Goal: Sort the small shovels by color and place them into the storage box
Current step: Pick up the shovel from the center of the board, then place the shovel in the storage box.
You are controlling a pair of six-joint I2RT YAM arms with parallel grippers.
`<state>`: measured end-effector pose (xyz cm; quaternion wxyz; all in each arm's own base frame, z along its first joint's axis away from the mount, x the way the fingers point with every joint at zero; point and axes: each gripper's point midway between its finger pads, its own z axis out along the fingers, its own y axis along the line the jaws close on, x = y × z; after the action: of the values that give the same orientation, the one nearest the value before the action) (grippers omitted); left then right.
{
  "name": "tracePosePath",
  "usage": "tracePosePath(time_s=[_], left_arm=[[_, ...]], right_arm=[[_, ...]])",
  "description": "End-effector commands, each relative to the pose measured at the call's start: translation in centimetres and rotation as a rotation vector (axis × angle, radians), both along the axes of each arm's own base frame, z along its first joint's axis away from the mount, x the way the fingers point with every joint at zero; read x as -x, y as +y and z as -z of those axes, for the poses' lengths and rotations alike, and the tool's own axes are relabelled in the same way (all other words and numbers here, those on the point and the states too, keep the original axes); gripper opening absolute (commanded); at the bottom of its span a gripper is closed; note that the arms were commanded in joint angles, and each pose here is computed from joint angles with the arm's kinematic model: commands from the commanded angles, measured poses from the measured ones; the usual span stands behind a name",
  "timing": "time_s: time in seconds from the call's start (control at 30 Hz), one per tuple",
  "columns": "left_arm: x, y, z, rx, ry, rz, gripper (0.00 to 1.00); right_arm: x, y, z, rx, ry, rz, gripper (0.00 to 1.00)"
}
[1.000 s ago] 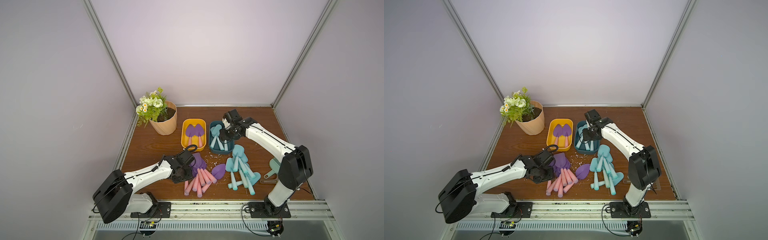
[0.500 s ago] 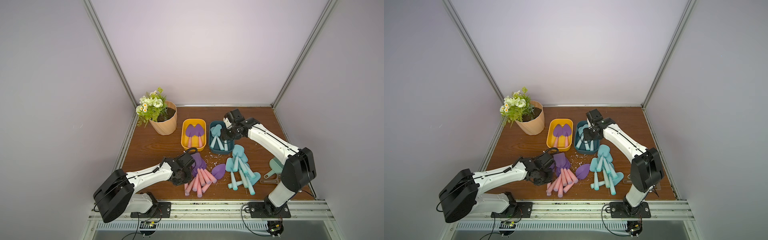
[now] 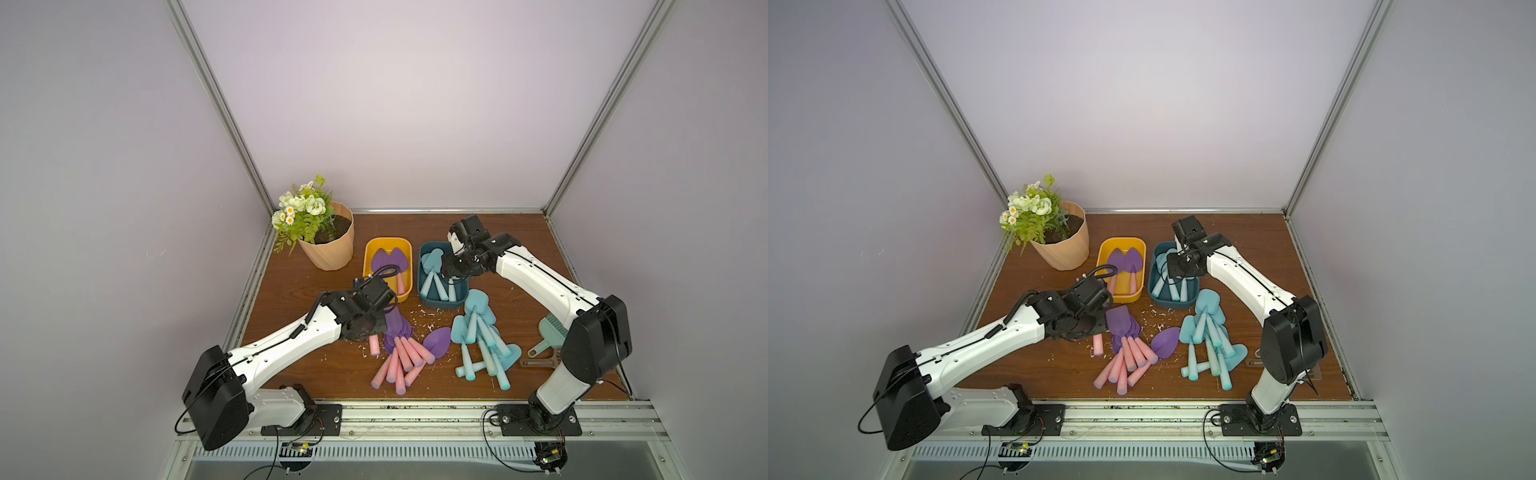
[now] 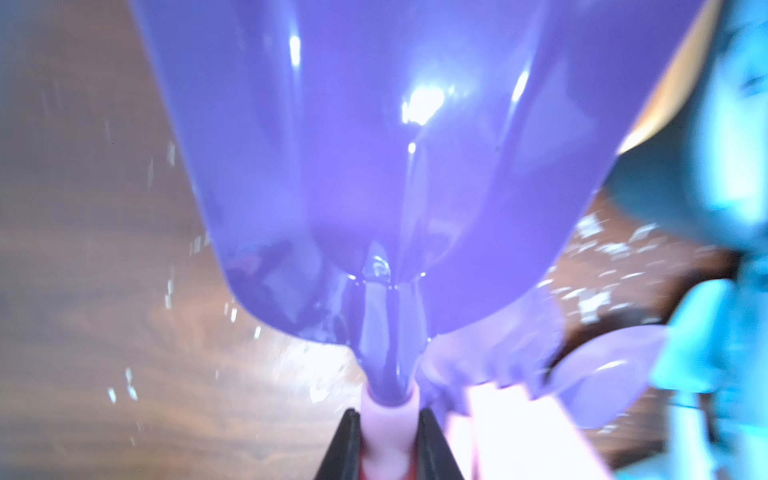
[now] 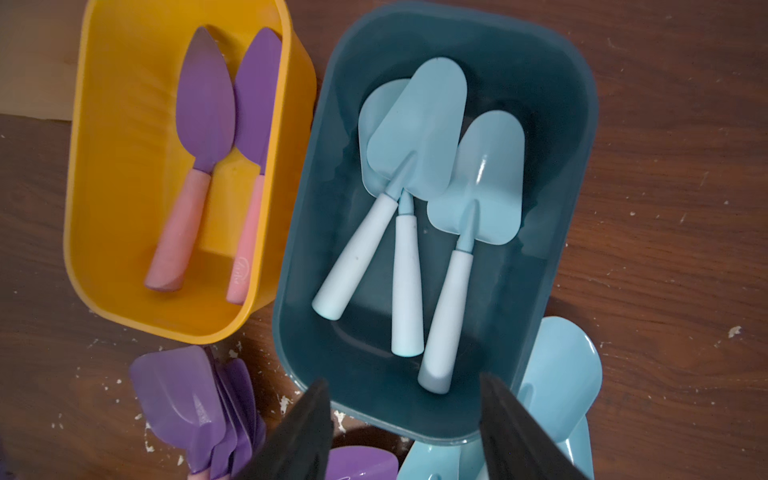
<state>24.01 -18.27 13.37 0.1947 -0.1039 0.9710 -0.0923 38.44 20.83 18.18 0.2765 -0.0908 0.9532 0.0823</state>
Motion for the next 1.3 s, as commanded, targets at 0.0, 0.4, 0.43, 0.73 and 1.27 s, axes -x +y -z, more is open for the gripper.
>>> tracePosePath(time_s=[0.0, 0.4, 0.43, 0.73, 1.27], left_arm=[[-4.4, 1.9, -2.5, -0.11, -0.074, 0.044, 0.01], [-19.2, -1.9, -2.1, -0.139, -0.084, 0.223, 0.01], [-19.6, -2.1, -1.2, -0.132, -0.063, 0.231, 0.01], [-19.7, -2.9, 3.4, -0.092, 0.037, 0.259, 0.01], [-18.1, -2.9, 7.4, -0.063, 0.123, 0.238, 0.12]], right_arm=[[-0.7, -0.4, -1.4, 0.003, -0.024, 0.036, 0.61], [1.4, -2.6, -1.8, 0.001, -0.017, 0.14, 0.6], [1.7, -2.8, -1.9, 0.001, -0.015, 0.143, 0.6], [3.0, -4.3, -1.4, 0.016, -0.005, 0.204, 0.6], [3.5, -5.0, -1.6, 0.025, -0.01, 0.224, 0.6]])
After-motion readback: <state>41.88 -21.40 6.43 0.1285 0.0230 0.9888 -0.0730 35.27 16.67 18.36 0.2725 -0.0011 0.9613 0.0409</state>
